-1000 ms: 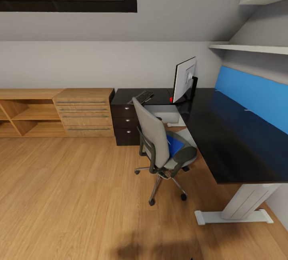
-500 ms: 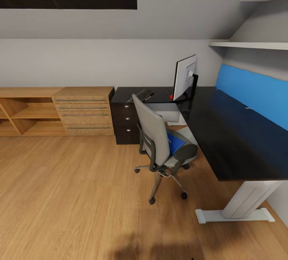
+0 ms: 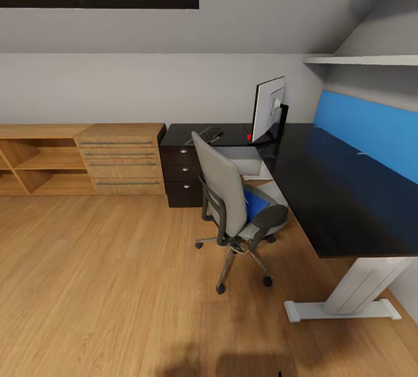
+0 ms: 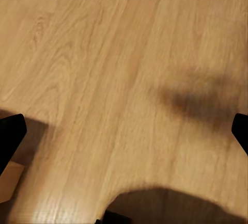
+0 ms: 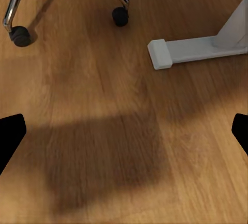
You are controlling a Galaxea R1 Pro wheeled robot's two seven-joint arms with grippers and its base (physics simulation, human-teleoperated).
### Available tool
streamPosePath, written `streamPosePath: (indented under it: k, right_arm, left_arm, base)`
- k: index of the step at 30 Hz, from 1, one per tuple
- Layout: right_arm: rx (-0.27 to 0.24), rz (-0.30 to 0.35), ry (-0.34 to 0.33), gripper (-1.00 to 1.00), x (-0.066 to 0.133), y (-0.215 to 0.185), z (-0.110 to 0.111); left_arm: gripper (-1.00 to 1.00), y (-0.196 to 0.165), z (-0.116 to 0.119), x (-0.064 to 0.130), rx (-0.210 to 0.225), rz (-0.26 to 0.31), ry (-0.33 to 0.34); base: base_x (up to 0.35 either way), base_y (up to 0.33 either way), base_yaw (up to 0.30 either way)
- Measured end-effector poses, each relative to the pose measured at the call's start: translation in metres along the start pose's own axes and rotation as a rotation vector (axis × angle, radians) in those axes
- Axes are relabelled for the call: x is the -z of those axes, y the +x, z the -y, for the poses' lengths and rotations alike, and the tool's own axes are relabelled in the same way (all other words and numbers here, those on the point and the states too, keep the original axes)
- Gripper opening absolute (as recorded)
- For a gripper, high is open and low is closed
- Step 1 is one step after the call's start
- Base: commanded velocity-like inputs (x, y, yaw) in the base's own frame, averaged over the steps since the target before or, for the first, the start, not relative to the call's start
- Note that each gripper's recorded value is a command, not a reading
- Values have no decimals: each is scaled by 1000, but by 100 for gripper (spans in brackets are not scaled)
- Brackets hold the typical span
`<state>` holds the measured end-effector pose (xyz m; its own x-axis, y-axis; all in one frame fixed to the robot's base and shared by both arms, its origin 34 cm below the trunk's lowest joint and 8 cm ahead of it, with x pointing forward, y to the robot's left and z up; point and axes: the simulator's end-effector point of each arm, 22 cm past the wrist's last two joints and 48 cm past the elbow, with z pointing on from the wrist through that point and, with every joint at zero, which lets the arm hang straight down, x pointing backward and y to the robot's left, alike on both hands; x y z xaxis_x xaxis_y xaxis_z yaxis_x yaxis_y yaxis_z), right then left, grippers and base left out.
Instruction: In the bedroom, organize the workspace by keeping the computer under the desk, ensuring the monitor is on the desk, placing the keyboard on the desk next to the monitor, placing the mouse on the desk next to the keyboard, moving the folder from the swivel chair onto the desk next to the mouse, stacking the notebook on top of the folder with the pen on top of the notebook, and positioning the swivel chair next to the desk.
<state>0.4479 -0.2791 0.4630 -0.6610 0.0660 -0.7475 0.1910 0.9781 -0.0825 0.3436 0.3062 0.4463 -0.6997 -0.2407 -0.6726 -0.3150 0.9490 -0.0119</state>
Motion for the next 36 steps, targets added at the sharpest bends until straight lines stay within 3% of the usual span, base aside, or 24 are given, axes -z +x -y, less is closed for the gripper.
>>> streamPosePath:
  k: [2,8,26,28,30,36]
  right_arm:
    - [-4,4,4,100,-2,2,1]
    - [-1,6,11,100,-9,11,5]
    - [10,11,14,100,-31,39,10]
    - [6,20,16,100,-35,37,9]
    - [2,30,17,100,-41,32,8]
    - [-23,152,15,100,-91,-50,-5]
  left_arm:
    - [100,23,5,3,1,-61,5]
    - [100,44,17,0,16,-90,15]
    - [100,66,22,-25,28,-86,12]
    - [100,41,35,-39,50,-60,-29]
    - [100,22,43,-51,56,-83,-57]
    - [100,-70,89,-67,63,-87,10]
  base:
    - [0,0,0]
    - [0,0,0]
    - [0,0,0]
    - [0,0,0]
    - [0,0,0]
    - [0,0,0]
